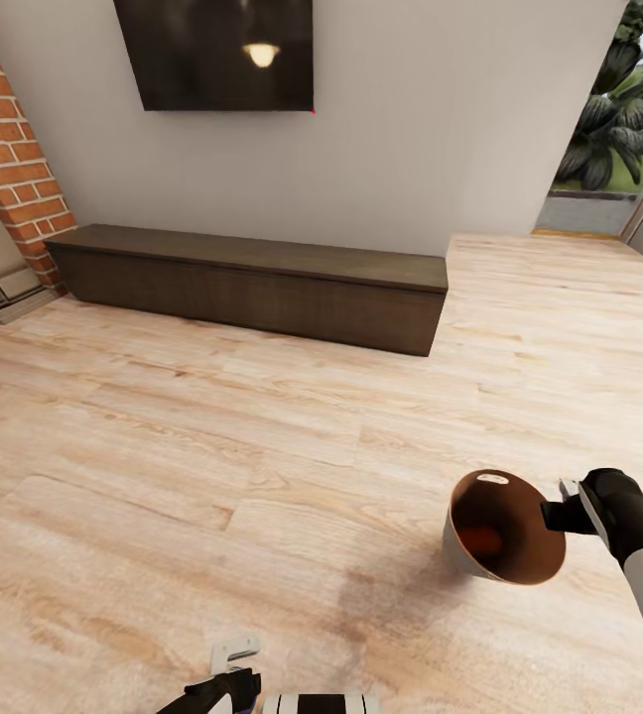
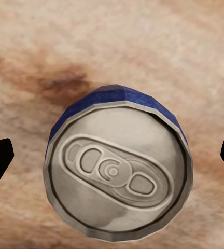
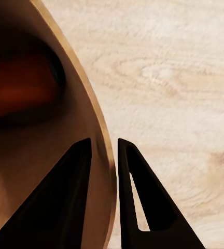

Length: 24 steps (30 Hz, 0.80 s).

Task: Put the three can of soda from the living room inside the tash can in the kitchen.

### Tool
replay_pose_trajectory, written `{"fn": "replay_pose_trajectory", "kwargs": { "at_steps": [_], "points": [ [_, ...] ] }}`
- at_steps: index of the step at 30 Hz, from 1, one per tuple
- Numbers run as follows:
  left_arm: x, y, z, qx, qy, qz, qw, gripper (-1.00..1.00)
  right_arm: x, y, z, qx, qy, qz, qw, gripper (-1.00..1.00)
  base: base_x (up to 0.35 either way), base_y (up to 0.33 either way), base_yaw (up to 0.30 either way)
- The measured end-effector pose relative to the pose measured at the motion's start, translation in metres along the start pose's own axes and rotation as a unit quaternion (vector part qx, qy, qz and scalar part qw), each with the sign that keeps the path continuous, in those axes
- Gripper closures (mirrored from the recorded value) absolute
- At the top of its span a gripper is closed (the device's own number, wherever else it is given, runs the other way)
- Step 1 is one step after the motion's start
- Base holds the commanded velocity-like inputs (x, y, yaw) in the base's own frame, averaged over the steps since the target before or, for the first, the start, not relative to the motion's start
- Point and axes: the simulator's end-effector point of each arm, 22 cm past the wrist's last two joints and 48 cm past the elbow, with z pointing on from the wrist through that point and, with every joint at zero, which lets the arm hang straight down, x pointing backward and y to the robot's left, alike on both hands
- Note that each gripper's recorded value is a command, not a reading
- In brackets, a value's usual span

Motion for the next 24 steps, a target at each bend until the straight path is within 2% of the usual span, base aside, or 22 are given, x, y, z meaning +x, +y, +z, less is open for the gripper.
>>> {"fn": "replay_pose_trajectory", "kwargs": {
  "at_steps": [6, 9, 12, 17, 24],
  "points": [
    [0.000, 0.000, 0.000, 0.000, 0.000, 0.000, 1.0000, -1.00, -0.035, -0.002, -0.038, 0.005, -0.033, 0.008, 0.9994, 1.00, 0.000, 0.000, 0.000],
    [0.000, 0.000, 0.000, 0.000, 0.000, 0.000, 1.0000, -1.00, -0.041, 0.004, -0.051, -0.010, -0.047, 0.006, 0.9988, 1.00, 0.000, 0.000, 0.000],
    [0.000, 0.000, 0.000, 0.000, 0.000, 0.000, 1.0000, -1.00, -0.045, 0.010, -0.056, -0.026, -0.058, 0.007, 0.9979, 1.00, 0.000, 0.000, 0.000],
    [0.000, 0.000, 0.000, 0.000, 0.000, 0.000, 1.0000, -1.00, -0.046, 0.007, -0.058, -0.018, -0.063, 0.000, 0.9979, 1.00, 0.000, 0.000, 0.000],
    [0.002, 0.000, 0.001, 0.000, 0.002, 0.000, 1.0000, -1.00, -0.045, 0.012, -0.056, -0.025, -0.062, 0.000, 0.9978, 1.00, 0.000, 0.000, 0.000]
  ]
}}
